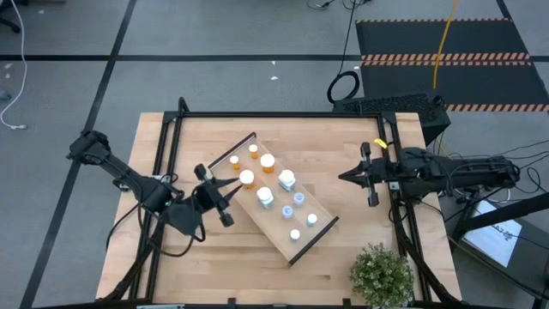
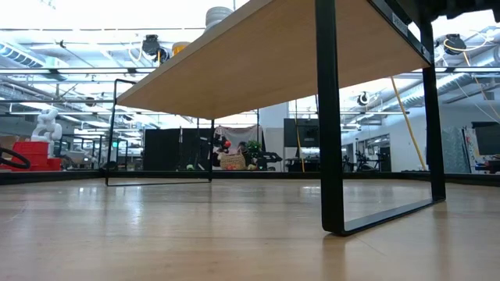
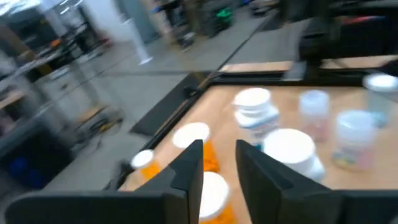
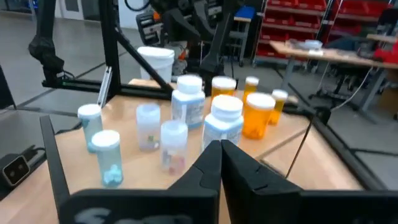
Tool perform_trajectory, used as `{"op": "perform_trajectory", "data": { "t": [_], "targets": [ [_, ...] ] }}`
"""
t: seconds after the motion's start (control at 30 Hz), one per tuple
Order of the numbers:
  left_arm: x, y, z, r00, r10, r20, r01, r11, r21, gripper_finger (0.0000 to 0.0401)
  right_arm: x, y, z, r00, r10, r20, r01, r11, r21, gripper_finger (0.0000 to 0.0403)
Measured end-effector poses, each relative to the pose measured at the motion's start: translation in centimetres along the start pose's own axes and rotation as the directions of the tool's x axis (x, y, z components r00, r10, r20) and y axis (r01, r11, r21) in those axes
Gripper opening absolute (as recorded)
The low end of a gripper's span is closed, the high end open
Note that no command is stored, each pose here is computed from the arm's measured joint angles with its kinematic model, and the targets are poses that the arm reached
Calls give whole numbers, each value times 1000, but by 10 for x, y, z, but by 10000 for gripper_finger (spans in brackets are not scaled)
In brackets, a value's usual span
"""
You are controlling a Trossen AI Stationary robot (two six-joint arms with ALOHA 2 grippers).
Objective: Pick and place medicine bottles onto shelf by color
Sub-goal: Return to Home Position
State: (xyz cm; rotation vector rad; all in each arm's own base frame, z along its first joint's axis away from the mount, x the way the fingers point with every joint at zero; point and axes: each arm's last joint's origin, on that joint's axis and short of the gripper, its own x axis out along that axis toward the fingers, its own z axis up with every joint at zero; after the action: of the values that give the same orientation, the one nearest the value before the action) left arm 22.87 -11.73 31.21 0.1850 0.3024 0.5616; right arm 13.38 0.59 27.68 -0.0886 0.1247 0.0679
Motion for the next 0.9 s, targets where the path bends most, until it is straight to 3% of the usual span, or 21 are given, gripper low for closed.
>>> {"op": "perform_trajectory", "data": {
  "t": [0.17,0.3,0.4,0.53,0.6,0.73,0.9],
  "targets": [
    [0,1,-21,978,-186,92,180,981,74,58,5,3,-17,999,11,-30,-10,1000,30,1],
    [0,11,-32,981,-163,105,138,968,212,28,7,4,-27,1000,3,6,-4,1000,25,1],
    [1,12,-33,981,-162,102,143,975,169,10,7,3,-33,999,-44,8,44,999,1,1],
    [2,15,-39,982,-181,52,168,966,195,5,8,3,-43,998,-62,5,62,998,-17,0],
    [3,18,-42,968,-252,21,242,948,204,10,9,4,-48,998,-59,7,60,998,-19,0],
    [-4,28,-37,891,-451,47,439,884,159,13,10,5,-63,998,-59,-5,59,998,-19,0],
    [-8,44,-61,857,-498,131,480,865,146,5,9,6,-78,998,-62,32,63,998,-27,0]
  ]
}}
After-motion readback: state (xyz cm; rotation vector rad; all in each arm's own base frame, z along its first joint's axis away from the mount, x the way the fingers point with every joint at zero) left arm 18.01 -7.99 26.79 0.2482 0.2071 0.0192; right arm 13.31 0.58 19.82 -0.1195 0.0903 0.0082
